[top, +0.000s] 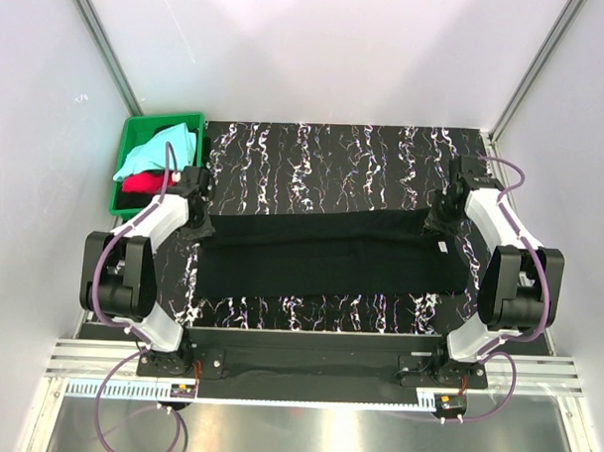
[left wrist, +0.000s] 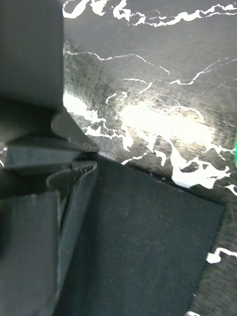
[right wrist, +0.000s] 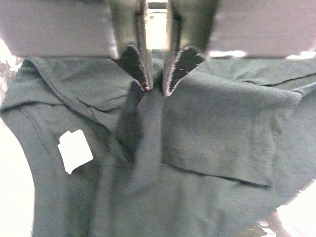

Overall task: Fold and stack the t-shirts
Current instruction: Fold the tshirt

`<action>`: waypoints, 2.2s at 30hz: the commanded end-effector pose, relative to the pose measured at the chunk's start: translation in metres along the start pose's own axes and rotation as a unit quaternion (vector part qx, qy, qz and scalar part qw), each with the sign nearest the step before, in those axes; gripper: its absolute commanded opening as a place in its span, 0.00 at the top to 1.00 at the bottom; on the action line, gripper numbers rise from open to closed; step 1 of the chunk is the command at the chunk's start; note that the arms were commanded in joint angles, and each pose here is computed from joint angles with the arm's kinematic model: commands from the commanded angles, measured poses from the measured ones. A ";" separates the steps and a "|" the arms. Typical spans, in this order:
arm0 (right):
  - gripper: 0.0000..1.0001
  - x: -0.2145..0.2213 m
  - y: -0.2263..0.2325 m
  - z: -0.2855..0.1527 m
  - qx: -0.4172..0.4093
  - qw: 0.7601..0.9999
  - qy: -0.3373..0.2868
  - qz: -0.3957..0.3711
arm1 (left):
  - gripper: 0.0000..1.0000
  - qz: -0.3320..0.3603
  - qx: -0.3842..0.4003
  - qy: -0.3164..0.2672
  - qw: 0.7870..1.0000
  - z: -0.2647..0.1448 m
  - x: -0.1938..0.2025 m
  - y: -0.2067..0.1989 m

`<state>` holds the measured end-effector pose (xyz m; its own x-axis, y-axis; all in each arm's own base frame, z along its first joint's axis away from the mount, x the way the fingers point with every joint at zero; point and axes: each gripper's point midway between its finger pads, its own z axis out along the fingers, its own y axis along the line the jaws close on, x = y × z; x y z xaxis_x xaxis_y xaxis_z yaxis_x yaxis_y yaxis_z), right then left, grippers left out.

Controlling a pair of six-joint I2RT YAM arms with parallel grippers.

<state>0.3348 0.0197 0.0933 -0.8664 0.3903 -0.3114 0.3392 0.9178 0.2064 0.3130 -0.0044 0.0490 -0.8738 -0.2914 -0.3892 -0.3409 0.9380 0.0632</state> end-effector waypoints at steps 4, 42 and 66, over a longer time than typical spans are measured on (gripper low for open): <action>0.70 -0.008 -0.025 -0.028 0.034 0.999 -0.038 0.011 | 0.55 -0.027 0.024 -0.077 0.996 -0.053 -0.021 0.006; 0.80 0.024 0.187 0.052 -0.237 0.963 0.119 -0.044 | 0.55 0.041 0.053 0.025 0.997 0.020 0.006 -0.041; 0.53 0.043 0.124 -0.013 -0.162 0.982 0.055 -0.082 | 0.54 0.043 0.106 -0.065 0.991 -0.046 -0.039 -0.063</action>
<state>0.3049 0.1719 0.0638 -0.9799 0.1867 -0.0698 0.1314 0.8684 0.4782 0.3311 -0.0447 0.0589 -0.8944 -0.2143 -0.3926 -0.2231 0.9745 -0.0236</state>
